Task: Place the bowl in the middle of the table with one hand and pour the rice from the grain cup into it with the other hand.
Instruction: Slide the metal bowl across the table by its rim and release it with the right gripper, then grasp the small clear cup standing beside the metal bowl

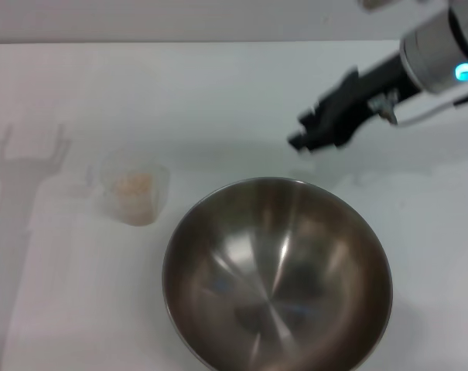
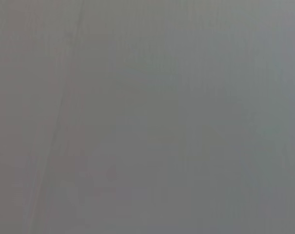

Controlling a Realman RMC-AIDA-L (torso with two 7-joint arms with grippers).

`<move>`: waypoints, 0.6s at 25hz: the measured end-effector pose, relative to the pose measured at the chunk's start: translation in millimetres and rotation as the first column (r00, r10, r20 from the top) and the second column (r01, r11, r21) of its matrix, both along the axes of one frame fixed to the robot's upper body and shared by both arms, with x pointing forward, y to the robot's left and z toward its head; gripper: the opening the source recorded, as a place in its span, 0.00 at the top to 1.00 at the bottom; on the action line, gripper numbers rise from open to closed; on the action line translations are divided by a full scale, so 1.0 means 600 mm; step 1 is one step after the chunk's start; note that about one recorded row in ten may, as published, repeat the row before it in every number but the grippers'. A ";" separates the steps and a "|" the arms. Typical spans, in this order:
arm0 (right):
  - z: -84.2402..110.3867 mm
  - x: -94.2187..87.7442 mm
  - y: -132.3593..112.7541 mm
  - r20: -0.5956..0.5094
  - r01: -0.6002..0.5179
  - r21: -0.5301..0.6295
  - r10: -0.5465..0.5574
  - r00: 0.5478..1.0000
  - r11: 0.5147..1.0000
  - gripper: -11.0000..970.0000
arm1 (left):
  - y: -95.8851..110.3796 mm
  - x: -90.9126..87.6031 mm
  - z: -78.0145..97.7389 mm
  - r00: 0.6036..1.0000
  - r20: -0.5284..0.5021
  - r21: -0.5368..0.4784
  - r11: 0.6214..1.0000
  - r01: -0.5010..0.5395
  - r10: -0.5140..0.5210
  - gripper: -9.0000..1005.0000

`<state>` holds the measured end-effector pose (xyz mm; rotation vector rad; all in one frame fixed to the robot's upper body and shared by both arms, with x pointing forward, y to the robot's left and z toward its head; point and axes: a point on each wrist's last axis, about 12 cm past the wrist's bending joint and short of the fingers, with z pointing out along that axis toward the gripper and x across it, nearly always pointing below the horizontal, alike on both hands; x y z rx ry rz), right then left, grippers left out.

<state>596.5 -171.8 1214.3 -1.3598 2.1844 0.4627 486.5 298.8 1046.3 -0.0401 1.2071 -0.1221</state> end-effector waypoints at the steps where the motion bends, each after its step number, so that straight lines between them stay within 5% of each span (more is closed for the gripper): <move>1: 0.006 0.003 0.003 0.040 0.007 0.007 -0.007 0.999 1.000 0.64 | 0.000 0.000 0.000 1.000 0.000 0.000 1.000 -0.001 0.001 0.20; 4: 0.012 0.011 0.009 0.148 0.030 0.002 -0.030 0.988 1.000 0.62 | 0.001 -0.002 -0.001 1.000 -0.001 0.001 1.000 -0.003 0.003 0.21; 8: 0.010 0.019 0.017 0.413 0.112 -0.055 -0.079 0.907 0.992 0.62 | 0.002 -0.003 -0.001 1.000 0.001 0.002 1.000 -0.005 0.005 0.21; 10: 0.007 0.013 0.024 0.617 0.177 -0.050 -0.109 0.779 0.983 0.62 | 0.003 -0.004 -0.001 1.000 0.002 0.004 1.000 -0.005 0.005 0.21; 11: 0.007 0.013 0.024 0.617 0.177 -0.050 -0.109 0.779 0.983 0.62 | 0.003 -0.004 -0.001 1.000 0.002 0.004 1.000 -0.005 0.005 0.21; 14: 0.000 -0.003 0.030 0.768 0.206 0.024 -0.150 0.623 0.978 0.62 | 0.003 -0.005 -0.001 1.000 0.002 0.006 1.000 -0.004 0.004 0.21; 15: -0.008 -0.017 0.033 0.831 0.193 0.088 -0.179 0.527 0.977 0.62 | 0.003 -0.005 -0.001 1.000 0.003 0.006 1.000 -0.002 0.002 0.21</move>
